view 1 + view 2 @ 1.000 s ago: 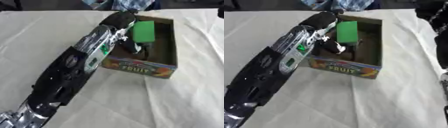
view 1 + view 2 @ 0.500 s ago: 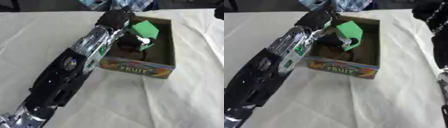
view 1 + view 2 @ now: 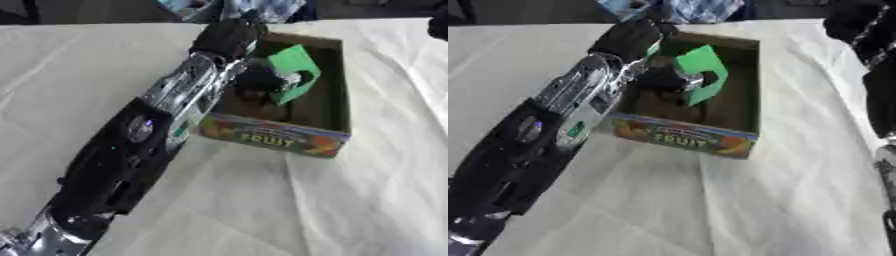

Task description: Pick up objects on the table and place them in the box.

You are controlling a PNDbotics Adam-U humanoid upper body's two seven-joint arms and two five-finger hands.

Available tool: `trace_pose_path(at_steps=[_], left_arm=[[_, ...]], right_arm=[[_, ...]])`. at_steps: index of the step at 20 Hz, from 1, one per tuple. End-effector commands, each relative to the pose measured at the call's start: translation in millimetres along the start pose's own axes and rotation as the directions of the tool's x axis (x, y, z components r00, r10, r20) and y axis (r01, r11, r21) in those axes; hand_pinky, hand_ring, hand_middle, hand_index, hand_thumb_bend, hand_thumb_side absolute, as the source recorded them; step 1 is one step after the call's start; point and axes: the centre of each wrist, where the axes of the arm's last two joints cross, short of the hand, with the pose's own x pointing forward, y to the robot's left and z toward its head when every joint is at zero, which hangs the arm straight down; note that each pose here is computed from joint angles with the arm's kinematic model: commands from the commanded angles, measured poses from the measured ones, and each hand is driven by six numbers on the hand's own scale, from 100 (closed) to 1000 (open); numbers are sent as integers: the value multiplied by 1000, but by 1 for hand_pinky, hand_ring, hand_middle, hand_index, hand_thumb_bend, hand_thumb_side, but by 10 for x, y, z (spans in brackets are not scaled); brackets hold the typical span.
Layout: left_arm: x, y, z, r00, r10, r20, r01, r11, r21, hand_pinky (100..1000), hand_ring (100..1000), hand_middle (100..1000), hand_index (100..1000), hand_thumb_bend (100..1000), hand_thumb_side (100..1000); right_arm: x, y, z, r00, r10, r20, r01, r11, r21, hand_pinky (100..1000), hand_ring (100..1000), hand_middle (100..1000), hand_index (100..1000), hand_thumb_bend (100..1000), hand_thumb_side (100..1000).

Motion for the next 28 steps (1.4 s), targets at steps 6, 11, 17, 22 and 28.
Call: trace_pose_path(at_steps=[6, 11, 17, 22, 28], left_arm=[[-28, 253, 108, 999, 34, 16, -36, 991, 126, 644, 860, 1000, 900, 577, 1000], [-170, 666, 190, 997, 71, 25, -75, 959, 274, 595, 812, 1000, 843, 252, 998], [-742, 858, 480, 987, 161, -24, -136, 895, 425, 555, 785, 1000, 814, 225, 1000], [-1077, 896, 772, 975, 223, -12, -182, 826, 533, 541, 770, 1000, 803, 176, 1000], [-1334, 914, 1134, 959, 283, -11, -210, 736, 643, 536, 763, 1000, 793, 263, 971]], right_arm=[[72, -26, -34, 1000, 11, 26, -11, 1000, 3, 805, 741, 664, 975, 393, 1000], [73, -58, -21, 999, 18, 30, -17, 1000, -13, 805, 742, 667, 972, 394, 1000], [88, -81, -36, 999, 24, 45, -23, 1000, -15, 806, 743, 668, 970, 395, 1000], [89, -87, -36, 998, 24, 53, -23, 1000, -19, 805, 743, 669, 968, 402, 1000], [98, -101, -46, 995, 33, 92, -30, 999, -30, 805, 745, 671, 958, 390, 1000]])
